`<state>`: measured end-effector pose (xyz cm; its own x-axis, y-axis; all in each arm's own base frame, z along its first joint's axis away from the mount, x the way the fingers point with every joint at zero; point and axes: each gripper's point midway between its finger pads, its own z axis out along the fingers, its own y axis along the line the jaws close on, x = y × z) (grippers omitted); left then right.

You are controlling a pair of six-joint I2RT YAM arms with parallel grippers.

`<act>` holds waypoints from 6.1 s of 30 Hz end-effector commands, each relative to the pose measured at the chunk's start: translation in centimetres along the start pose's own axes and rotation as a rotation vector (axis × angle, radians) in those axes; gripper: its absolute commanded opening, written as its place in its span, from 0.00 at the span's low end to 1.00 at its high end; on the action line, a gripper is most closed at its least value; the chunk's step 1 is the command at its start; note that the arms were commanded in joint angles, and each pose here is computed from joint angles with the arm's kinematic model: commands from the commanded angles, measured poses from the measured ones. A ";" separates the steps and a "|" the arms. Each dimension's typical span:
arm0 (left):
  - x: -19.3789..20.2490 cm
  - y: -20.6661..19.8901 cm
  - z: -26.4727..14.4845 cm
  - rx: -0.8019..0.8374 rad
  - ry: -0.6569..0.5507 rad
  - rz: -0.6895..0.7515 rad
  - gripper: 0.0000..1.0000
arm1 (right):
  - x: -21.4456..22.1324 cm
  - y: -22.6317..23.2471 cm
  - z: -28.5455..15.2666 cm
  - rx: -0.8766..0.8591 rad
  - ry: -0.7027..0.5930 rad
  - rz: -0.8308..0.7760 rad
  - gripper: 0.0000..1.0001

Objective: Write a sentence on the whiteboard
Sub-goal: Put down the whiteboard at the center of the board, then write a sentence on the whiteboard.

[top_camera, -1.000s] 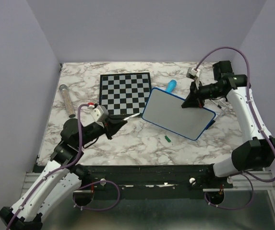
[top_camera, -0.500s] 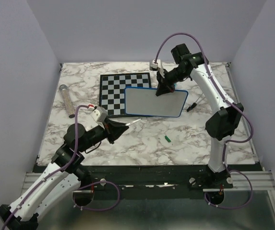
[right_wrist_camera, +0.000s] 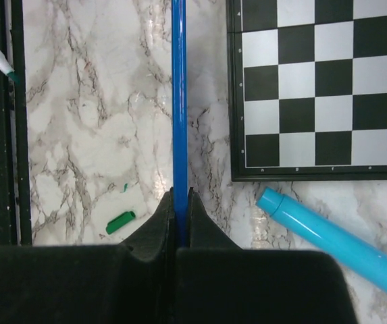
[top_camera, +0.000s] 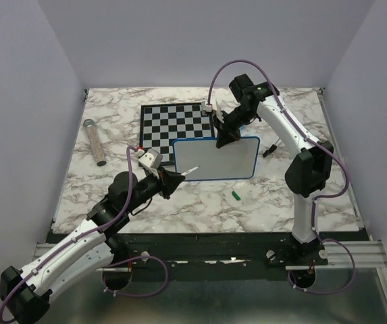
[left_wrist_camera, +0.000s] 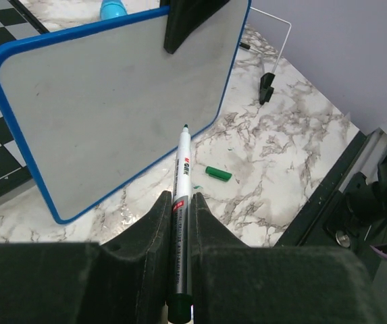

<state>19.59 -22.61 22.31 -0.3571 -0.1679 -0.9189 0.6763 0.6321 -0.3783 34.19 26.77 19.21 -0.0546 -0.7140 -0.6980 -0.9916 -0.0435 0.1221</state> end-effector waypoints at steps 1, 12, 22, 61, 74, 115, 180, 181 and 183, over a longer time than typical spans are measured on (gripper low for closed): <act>-0.7 0.8 0.3 -0.045 -0.071 -0.025 0.00 | 2.2 4.1 0.6 -0.134 0.066 0.105 0.01; -0.7 0.6 0.6 0.000 -0.141 -0.004 0.00 | 2.3 4.4 0.9 -0.131 0.045 0.098 0.01; -0.8 0.4 -0.1 0.021 -0.184 -0.021 0.00 | 2.6 4.5 0.3 -0.095 0.066 0.058 0.01; -0.6 3.6 -0.9 -0.106 -0.303 0.002 0.00 | 2.6 4.8 0.8 -0.112 0.022 0.062 0.00; 0.7 4.6 -0.5 -0.129 -0.260 0.028 0.00 | 2.7 4.7 0.8 -0.107 0.025 0.063 0.00; 1.6 6.6 -0.4 -0.188 -0.227 -0.039 0.00 | 2.7 4.8 0.9 -0.118 0.022 0.065 0.01; 0.7 4.2 0.4 -0.098 -0.191 -0.132 0.00 | 2.7 5.1 0.8 -0.128 0.017 0.063 0.01; 0.8 4.3 0.4 -0.100 -0.187 -0.136 0.00 | 2.6 5.1 0.9 -0.128 0.017 0.061 0.01; 1.1 4.3 0.4 -0.100 -0.177 -0.138 0.00 | 2.7 5.1 0.9 -0.129 0.017 0.064 0.01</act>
<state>22.53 -20.17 19.12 -0.3204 -0.3855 -0.8653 0.5399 0.6763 -0.5011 30.22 25.77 17.76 -0.1105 -0.7120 -0.6934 -0.9727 -0.0658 0.2226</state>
